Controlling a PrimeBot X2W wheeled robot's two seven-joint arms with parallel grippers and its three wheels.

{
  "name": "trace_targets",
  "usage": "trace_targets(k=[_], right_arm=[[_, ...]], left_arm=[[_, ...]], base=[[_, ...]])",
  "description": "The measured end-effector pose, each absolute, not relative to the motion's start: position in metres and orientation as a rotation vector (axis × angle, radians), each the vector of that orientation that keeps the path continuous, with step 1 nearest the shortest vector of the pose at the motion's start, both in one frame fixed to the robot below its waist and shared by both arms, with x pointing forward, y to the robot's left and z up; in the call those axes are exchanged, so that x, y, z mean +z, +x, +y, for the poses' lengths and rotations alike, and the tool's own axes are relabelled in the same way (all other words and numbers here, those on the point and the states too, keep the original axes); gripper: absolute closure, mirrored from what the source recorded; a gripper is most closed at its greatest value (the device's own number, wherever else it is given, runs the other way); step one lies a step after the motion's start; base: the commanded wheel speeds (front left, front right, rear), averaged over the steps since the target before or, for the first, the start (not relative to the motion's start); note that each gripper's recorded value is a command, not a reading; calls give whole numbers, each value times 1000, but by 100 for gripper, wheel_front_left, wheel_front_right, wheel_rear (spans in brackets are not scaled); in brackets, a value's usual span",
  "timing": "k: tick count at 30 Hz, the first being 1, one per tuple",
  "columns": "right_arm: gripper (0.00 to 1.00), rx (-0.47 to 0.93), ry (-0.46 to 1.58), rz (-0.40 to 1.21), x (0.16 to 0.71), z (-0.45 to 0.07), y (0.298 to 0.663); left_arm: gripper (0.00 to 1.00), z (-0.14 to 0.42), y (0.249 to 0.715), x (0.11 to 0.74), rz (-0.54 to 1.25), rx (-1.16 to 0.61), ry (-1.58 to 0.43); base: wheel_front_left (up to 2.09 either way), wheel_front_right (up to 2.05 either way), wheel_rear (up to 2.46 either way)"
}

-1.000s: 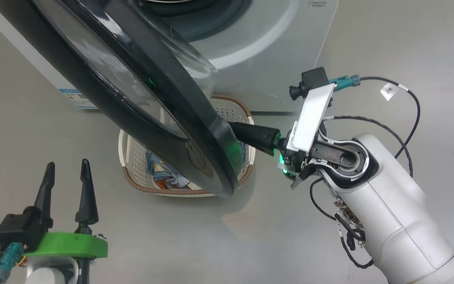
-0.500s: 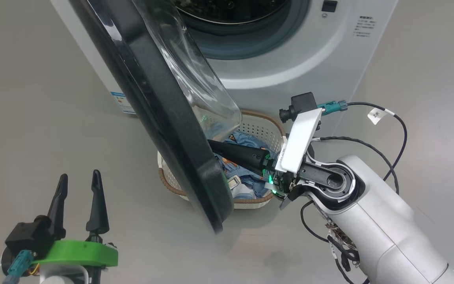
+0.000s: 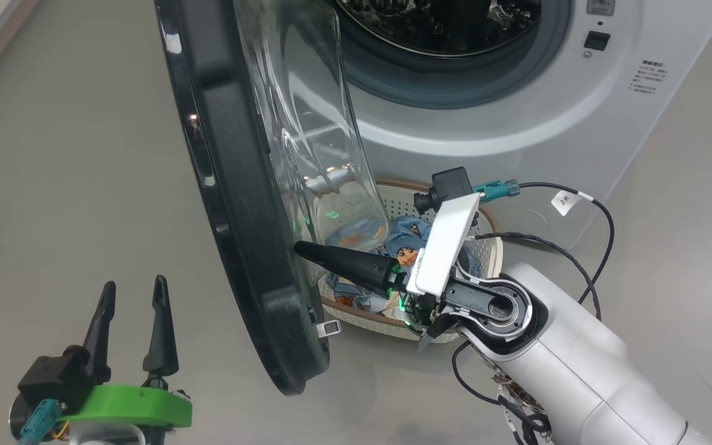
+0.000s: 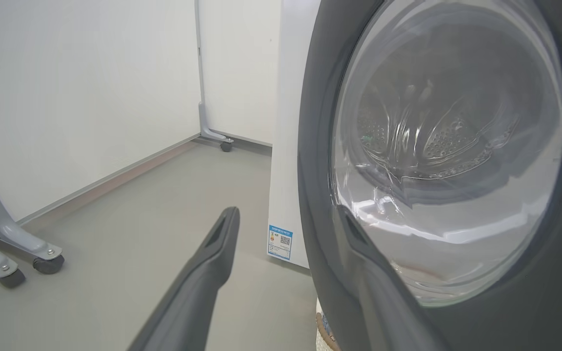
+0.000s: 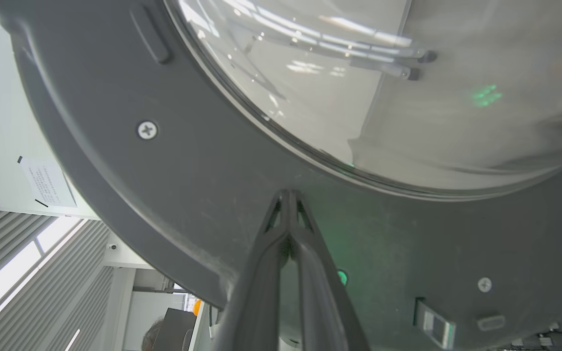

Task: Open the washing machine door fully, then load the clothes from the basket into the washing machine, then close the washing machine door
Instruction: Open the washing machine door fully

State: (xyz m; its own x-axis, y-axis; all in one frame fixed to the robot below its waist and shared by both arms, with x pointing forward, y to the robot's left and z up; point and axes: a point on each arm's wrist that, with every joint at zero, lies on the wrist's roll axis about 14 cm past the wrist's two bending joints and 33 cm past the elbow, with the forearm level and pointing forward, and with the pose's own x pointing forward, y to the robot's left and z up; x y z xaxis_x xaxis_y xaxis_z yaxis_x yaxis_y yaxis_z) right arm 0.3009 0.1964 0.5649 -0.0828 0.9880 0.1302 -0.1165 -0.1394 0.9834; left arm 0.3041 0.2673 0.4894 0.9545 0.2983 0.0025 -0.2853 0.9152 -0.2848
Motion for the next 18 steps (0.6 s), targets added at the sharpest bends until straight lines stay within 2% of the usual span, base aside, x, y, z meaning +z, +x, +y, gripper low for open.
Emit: trace_targets(k=[10, 14, 15, 16, 17, 18], right_arm=[[100, 1430, 1174, 1103, 570, 206, 284], [100, 1433, 1164, 1040, 579, 203, 286], [71, 1434, 1145, 1003, 581, 202, 287], [54, 1432, 1121, 961, 584, 201, 290], [23, 1426, 1099, 916, 586, 200, 293], [1, 1412, 1081, 862, 590, 197, 298]], left_arm=[[0, 288, 287, 496, -74, 382, -275], [0, 298, 285, 499, -88, 412, -270], [0, 300, 284, 499, -91, 420, -269], [0, 302, 284, 500, -94, 429, -267], [0, 305, 284, 500, -97, 434, -266], [0, 307, 284, 501, -101, 440, -263]], base=[[0, 0, 0], [0, 0, 0], [0, 0, 0], [0, 0, 0], [0, 0, 0], [0, 0, 0]])
